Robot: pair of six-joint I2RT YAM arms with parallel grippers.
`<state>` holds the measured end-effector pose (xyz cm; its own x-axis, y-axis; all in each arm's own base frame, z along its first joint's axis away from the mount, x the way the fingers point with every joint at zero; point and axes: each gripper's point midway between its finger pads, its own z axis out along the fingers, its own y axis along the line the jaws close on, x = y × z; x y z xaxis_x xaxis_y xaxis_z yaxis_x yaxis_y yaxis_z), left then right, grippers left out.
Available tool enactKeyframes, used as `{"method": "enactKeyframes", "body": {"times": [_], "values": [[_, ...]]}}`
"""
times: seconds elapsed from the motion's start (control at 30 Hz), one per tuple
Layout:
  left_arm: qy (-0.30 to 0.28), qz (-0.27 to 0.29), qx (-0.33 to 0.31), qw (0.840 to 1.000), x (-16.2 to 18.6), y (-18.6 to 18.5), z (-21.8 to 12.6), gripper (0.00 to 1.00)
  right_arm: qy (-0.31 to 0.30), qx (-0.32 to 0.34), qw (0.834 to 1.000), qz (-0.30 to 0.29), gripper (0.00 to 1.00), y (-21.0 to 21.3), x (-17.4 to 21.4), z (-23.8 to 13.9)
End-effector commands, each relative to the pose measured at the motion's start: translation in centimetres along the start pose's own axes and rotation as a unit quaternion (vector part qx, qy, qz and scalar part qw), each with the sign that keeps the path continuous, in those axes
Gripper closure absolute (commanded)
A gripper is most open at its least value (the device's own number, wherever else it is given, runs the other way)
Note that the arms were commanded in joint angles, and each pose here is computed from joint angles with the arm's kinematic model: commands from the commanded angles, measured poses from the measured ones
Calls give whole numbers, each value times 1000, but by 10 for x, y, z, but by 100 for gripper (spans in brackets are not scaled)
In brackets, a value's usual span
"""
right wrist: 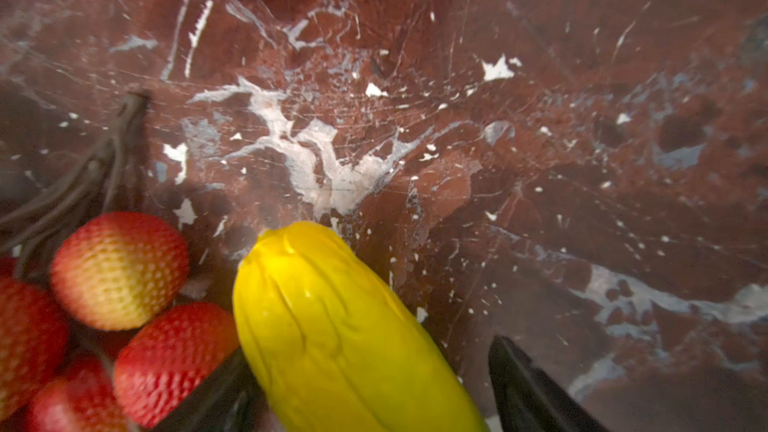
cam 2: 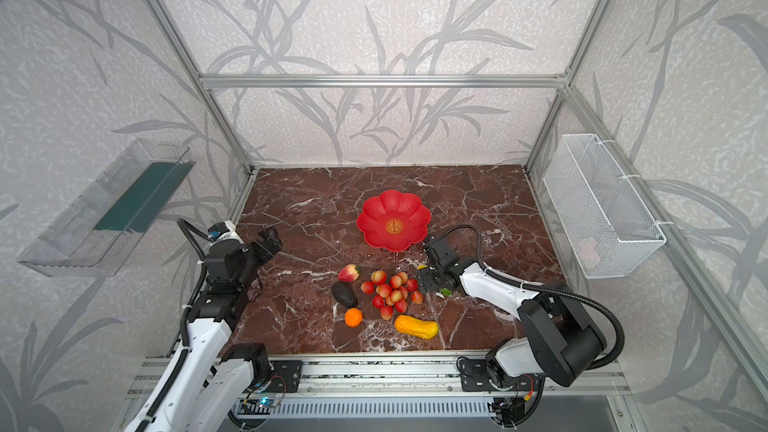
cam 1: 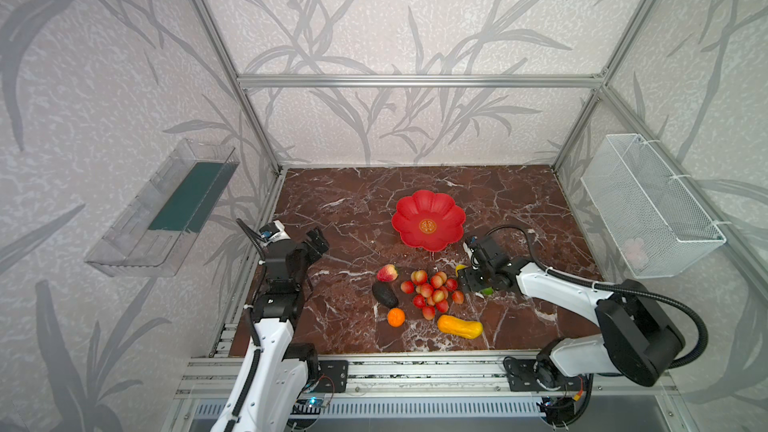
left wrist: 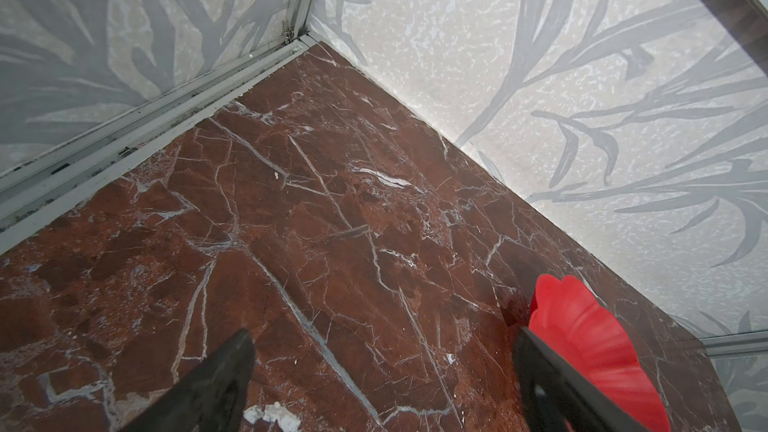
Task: Place and organize the fake fruits in the fruit bowl
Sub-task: 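Reach the right gripper to the green-yellow cucumber and grasp it, then carry the cucumber with the right gripper into the red plate and release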
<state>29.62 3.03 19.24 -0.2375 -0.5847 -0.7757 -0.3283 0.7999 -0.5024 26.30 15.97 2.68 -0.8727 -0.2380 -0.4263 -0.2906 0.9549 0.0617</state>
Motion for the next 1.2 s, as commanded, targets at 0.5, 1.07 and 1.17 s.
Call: {"method": "enactKeyframes", "body": {"times": [0.5,1.07,1.17], "values": [[23,-20,2,1000,19,9,-10,6,-189,13,981,-49,63,15,-133,-88],[84,-56,47,994,49,3,-47,12,-100,-45,993,-49,59,48,-221,61],[91,-57,59,993,51,-1,-49,13,-92,-45,994,-43,45,49,-219,72]]}}
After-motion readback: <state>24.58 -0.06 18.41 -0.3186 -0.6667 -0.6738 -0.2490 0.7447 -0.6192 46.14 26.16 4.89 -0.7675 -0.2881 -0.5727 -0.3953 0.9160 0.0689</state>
